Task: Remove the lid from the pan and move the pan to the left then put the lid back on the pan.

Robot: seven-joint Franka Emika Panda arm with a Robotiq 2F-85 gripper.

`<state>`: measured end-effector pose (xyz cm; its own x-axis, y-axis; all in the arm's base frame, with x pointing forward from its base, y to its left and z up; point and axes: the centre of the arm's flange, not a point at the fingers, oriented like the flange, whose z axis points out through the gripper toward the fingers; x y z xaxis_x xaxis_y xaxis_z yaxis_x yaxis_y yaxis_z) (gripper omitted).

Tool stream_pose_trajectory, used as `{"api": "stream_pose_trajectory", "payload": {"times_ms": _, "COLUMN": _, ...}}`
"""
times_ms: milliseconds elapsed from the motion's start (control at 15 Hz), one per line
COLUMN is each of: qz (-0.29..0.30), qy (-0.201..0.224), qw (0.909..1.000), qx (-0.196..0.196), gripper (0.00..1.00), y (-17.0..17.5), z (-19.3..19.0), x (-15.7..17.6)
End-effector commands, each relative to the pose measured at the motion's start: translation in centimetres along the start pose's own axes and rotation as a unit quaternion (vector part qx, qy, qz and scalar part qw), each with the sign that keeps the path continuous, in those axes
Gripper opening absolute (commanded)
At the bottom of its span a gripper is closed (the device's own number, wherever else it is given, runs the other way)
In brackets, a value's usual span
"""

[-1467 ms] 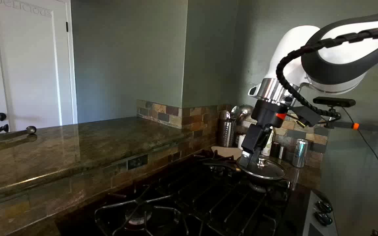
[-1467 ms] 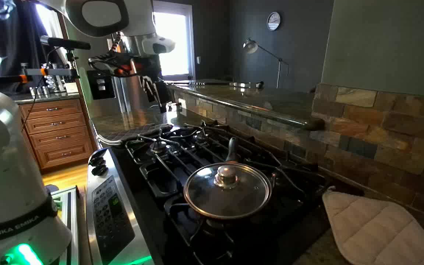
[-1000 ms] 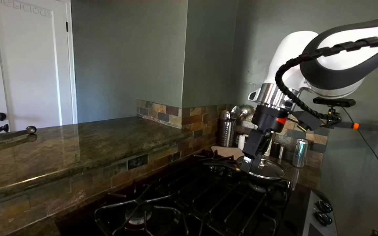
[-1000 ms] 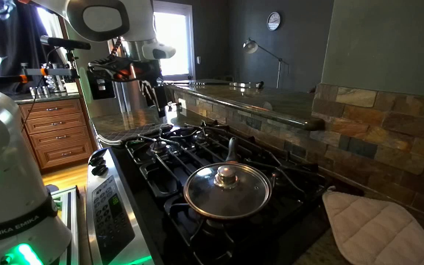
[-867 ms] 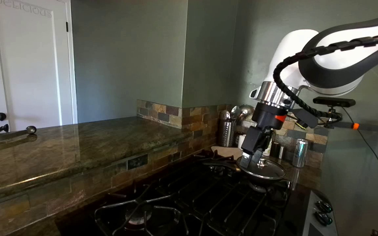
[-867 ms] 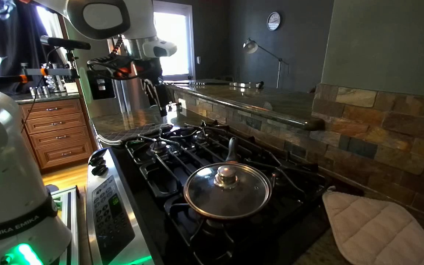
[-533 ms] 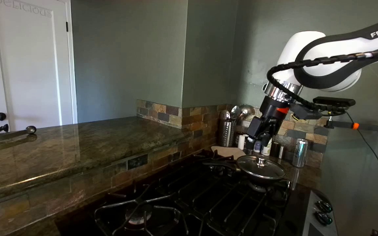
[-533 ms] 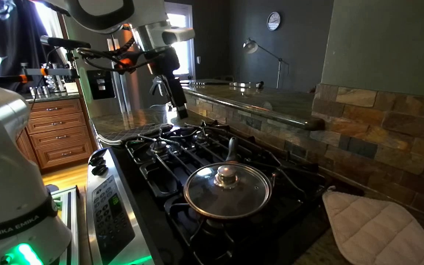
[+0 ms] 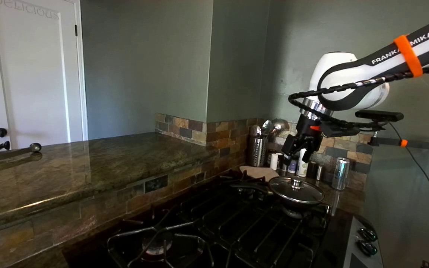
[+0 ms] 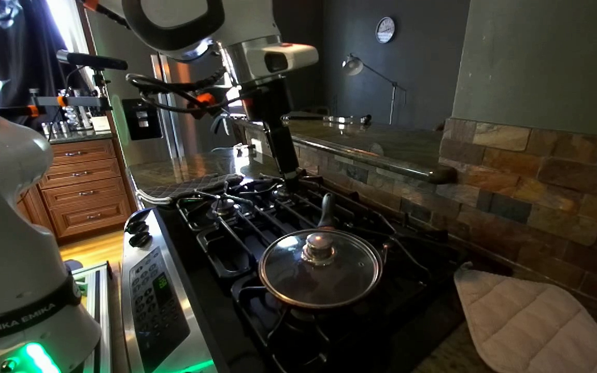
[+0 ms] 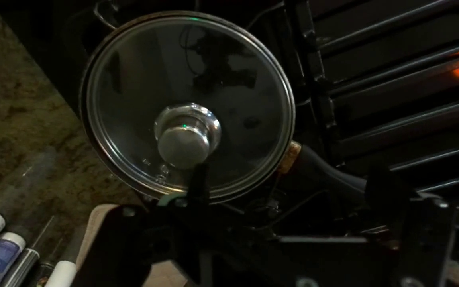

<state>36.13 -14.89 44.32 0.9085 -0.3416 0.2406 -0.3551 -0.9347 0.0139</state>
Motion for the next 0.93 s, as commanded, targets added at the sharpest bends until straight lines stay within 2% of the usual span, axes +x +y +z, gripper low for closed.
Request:
{"api": "stream_pose_trajectory", "payload": {"times_ms": 0, "qz": 0.019, "qy": -0.039, "qw": 0.9991, "qx": -0.005, "gripper": 1.00, "y": 1.4, "z": 2.8, "x": 2.3}}
{"api": "stream_pose_trajectory", "payload": {"times_ms": 267, "qz": 0.029, "qy": -0.065, "qw": 0.9970, "qx": -0.028, "gripper": 1.00, "y": 2.9, "z": 4.6, "x": 2.7}}
{"api": "stream_pose_trajectory", "payload": {"times_ms": 600, "qz": 0.045, "qy": -0.080, "qw": 0.9955, "qx": -0.024, "gripper": 1.00, "y": 4.5, "z": 6.3, "x": 2.6}}
{"api": "stream_pose_trajectory", "payload": {"times_ms": 867, "qz": 0.055, "qy": -0.076, "qw": 0.9955, "qx": -0.013, "gripper": 1.00, "y": 5.4, "z": 7.6, "x": 2.7}}
